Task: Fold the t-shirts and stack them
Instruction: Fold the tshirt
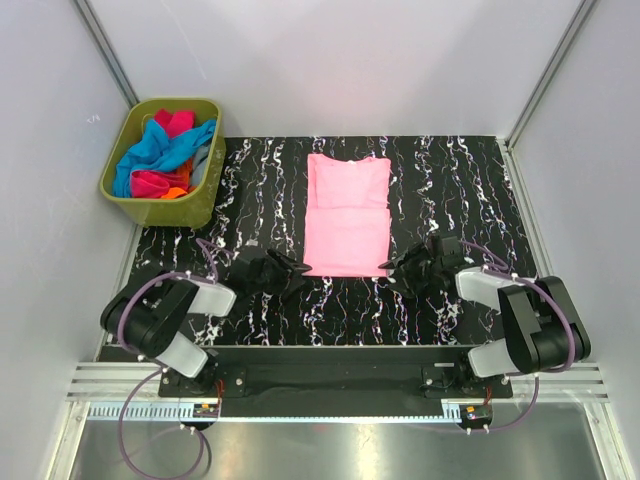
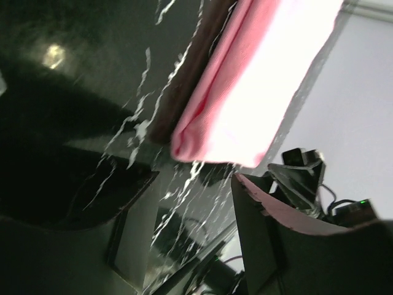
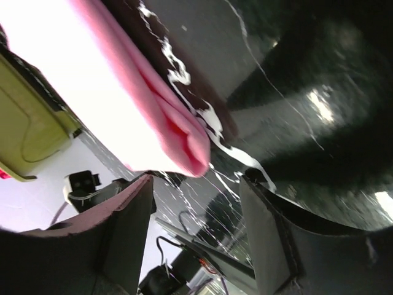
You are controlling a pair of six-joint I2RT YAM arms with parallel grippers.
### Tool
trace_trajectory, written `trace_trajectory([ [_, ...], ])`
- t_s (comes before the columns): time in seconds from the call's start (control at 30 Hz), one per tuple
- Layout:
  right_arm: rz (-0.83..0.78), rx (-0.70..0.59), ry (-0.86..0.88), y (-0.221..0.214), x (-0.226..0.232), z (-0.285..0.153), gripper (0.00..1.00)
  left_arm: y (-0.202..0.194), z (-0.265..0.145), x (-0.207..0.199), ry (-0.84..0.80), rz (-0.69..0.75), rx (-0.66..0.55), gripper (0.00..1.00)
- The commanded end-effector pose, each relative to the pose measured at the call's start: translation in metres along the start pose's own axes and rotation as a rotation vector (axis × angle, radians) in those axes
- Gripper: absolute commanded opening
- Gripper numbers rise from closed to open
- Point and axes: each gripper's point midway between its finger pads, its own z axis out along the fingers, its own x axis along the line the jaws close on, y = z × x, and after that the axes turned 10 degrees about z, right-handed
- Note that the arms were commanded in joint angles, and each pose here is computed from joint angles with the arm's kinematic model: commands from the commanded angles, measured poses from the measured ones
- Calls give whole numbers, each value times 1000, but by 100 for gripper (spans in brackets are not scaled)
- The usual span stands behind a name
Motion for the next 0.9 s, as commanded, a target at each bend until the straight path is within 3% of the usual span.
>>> trace_trajectory([
  [0.0,15,-95,-25,17,-12,12,66,12,10,-7,-46,-70,-74,56],
  [0.53,63,-114,-62,24,-25,24,56,13,21,19,40,-176,-90,46],
  [0.63,56,-114,-67,25,-25,27,51,12,23,21,38,-169,-84,39],
  [0.67,43,-115,-71,26,-25,28,47,11,24,19,21,-164,-78,27],
  [0.73,6,-111,-62,28,-19,31,25,16,25,17,-7,-161,-76,14],
  [0.77,-51,-104,-57,28,-16,32,14,17,25,9,-55,-142,-63,0],
  [0.83,-86,-71,-36,24,-7,32,0,22,24,8,-82,-145,-68,0],
  [0.87,-108,-58,-28,21,-5,30,0,21,20,3,-118,-146,-66,0],
])
